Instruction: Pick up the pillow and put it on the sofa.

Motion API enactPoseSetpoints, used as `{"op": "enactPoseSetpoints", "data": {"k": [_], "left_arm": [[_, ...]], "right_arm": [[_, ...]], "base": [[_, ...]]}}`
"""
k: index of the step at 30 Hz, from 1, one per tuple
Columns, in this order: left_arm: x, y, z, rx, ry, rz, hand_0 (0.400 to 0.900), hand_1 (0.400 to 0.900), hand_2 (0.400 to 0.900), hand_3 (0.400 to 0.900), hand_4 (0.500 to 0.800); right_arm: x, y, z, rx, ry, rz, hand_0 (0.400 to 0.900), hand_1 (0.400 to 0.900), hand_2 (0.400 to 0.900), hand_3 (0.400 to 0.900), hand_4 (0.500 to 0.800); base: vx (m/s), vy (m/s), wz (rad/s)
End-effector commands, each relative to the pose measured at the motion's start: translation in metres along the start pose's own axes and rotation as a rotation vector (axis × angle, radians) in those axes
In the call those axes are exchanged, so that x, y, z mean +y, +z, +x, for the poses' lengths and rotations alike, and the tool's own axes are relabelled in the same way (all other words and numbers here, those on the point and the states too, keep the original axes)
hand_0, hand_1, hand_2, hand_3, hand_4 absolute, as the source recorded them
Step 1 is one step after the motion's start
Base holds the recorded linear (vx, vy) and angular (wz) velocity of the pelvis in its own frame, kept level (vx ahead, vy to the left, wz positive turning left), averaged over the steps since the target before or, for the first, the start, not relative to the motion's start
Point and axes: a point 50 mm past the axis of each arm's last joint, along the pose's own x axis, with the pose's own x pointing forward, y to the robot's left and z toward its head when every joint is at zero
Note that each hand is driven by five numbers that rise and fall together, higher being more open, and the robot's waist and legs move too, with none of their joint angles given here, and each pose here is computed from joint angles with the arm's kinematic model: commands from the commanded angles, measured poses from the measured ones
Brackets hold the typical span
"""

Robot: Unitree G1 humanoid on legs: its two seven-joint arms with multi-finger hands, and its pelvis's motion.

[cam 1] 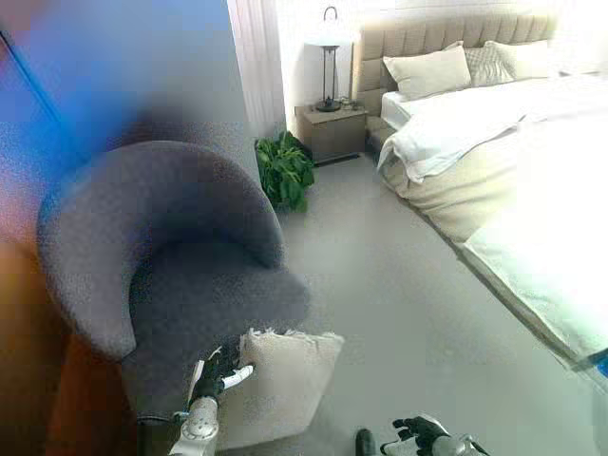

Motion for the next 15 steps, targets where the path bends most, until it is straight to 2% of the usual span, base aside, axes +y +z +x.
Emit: {"op": "enactPoseSetpoints", "data": {"k": [1, 8, 15], "left_arm": [[0.0127, 0.0626, 0.0205, -0.217, 0.057, -0.052, 0.9, 0.9, 0.9, 0.9, 0.8], [0.015, 0.0625, 0.0213, -0.205, 0.08, -0.045, 0.9, 0.9, 0.9, 0.9, 0.8], [0.0105, 0.0666, 0.0217, -0.224, 0.058, -0.01, 0.9, 0.9, 0.9, 0.9, 0.8]], "right_arm": [[-0.0115, -0.0002, 0.0002, 0.025, -0.03, -0.047, 0.9, 0.9, 0.9, 0.9, 0.8], [-0.0117, -0.0009, 0.0002, 0.026, -0.03, -0.045, 0.9, 0.9, 0.9, 0.9, 0.8], [-0.0181, 0.0065, 0.0004, 0.005, -0.05, -0.055, 0.9, 0.9, 0.9, 0.9, 0.8]], "base": [[0.0, 0.0, 0.0], [0.0, 0.0, 0.0], [-0.037, 0.017, -0.01]]}}
